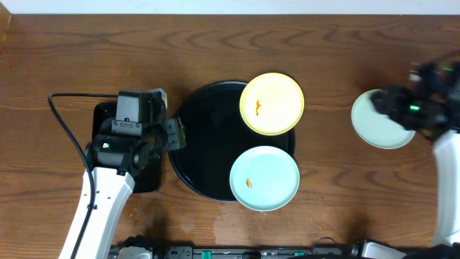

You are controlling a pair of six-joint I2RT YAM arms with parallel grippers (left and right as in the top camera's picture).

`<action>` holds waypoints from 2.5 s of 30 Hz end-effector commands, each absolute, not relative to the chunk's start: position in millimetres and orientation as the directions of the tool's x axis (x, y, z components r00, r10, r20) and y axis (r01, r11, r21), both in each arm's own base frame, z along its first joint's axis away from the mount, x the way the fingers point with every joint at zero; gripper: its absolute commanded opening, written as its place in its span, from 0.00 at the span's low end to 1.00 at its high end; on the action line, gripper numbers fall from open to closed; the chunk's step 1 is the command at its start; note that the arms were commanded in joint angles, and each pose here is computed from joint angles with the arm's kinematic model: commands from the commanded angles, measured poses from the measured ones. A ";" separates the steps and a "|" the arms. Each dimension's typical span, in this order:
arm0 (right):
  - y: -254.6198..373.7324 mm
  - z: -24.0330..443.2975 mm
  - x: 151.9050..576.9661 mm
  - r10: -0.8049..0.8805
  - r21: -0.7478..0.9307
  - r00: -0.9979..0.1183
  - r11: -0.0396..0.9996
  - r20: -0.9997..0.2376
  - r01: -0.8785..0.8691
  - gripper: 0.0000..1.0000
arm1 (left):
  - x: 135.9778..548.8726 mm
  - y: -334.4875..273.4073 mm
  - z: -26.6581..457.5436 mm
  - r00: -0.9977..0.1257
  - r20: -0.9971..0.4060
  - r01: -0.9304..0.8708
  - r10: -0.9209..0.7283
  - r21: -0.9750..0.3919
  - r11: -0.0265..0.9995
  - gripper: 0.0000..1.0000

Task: Clean dirty plates on tray and stack at the side
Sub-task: 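Move the right gripper back to the yellow plate rim, then grip the yellow plate rim with the right gripper and pull it right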

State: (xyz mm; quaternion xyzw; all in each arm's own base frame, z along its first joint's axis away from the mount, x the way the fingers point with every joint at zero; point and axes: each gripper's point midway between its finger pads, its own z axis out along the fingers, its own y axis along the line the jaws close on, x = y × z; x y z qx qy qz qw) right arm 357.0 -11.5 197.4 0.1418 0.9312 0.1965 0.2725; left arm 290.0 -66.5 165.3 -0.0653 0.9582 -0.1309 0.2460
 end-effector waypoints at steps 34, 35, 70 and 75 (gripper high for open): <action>114.6 48.0 436.5 -0.160 0.419 -0.845 0.812 -0.510 -0.407 0.47 | 281.8 -43.7 145.5 -0.895 -0.399 -0.148 -0.199 -0.157 0.977 0.58; 114.4 51.3 436.8 -0.149 0.449 -0.841 0.789 -0.521 -0.418 0.48 | 281.8 -43.7 145.5 -0.895 -0.399 -0.148 -0.199 -0.157 0.976 0.58; 144.4 28.2 441.8 -0.068 0.650 -0.857 0.623 -0.510 -0.436 0.18 | 281.9 -43.9 145.5 -0.895 -0.399 -0.148 -0.200 -0.158 0.976 0.58; 143.5 28.0 442.3 -0.053 0.659 -0.867 0.627 -0.496 -0.415 0.01 | 282.0 -43.9 145.6 -0.895 -0.399 -0.148 -0.200 -0.158 0.976 0.58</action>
